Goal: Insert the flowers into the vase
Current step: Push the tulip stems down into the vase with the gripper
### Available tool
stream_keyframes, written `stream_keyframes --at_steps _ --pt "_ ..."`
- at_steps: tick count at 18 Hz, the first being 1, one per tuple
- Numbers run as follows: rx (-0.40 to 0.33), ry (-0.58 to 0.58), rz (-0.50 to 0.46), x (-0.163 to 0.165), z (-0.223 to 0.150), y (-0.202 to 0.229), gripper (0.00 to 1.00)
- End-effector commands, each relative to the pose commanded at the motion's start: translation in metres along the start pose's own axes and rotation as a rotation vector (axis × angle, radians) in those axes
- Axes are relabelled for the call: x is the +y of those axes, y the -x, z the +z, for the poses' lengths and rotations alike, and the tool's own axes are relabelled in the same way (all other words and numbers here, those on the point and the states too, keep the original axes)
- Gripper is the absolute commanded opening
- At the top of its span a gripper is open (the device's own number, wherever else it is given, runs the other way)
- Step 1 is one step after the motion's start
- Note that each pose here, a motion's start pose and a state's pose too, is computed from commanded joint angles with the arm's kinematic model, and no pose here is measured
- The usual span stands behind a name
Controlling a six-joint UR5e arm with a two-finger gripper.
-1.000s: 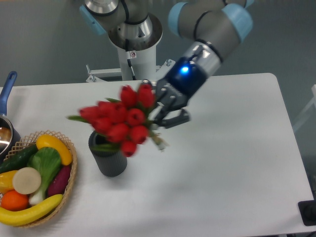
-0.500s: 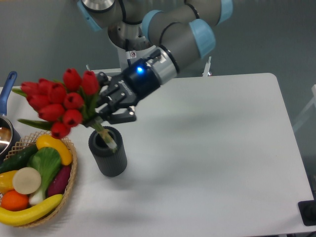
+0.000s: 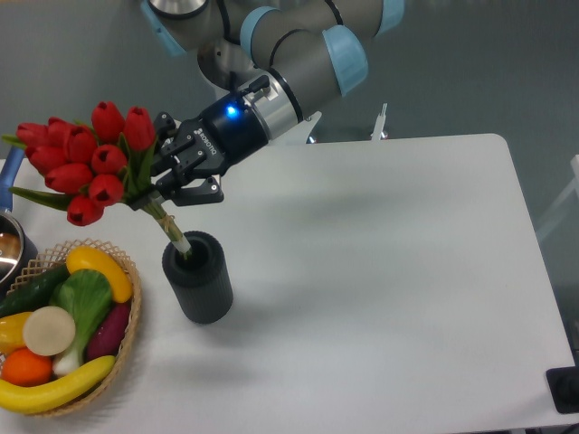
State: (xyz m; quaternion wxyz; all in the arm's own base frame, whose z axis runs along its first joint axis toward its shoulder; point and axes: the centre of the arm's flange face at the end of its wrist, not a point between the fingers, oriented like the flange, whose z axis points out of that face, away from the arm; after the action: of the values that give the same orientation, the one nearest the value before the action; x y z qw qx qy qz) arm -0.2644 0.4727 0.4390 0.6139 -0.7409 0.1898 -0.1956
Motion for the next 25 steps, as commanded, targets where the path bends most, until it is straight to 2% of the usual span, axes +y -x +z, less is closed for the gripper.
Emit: stream_keyframes --at_steps 8,25 --pt "0.006 0.007 -0.03 0.019 0.004 0.009 0.29" --pt "0.001 0.022 -0.127 0.089 0.003 0.03 0.31"
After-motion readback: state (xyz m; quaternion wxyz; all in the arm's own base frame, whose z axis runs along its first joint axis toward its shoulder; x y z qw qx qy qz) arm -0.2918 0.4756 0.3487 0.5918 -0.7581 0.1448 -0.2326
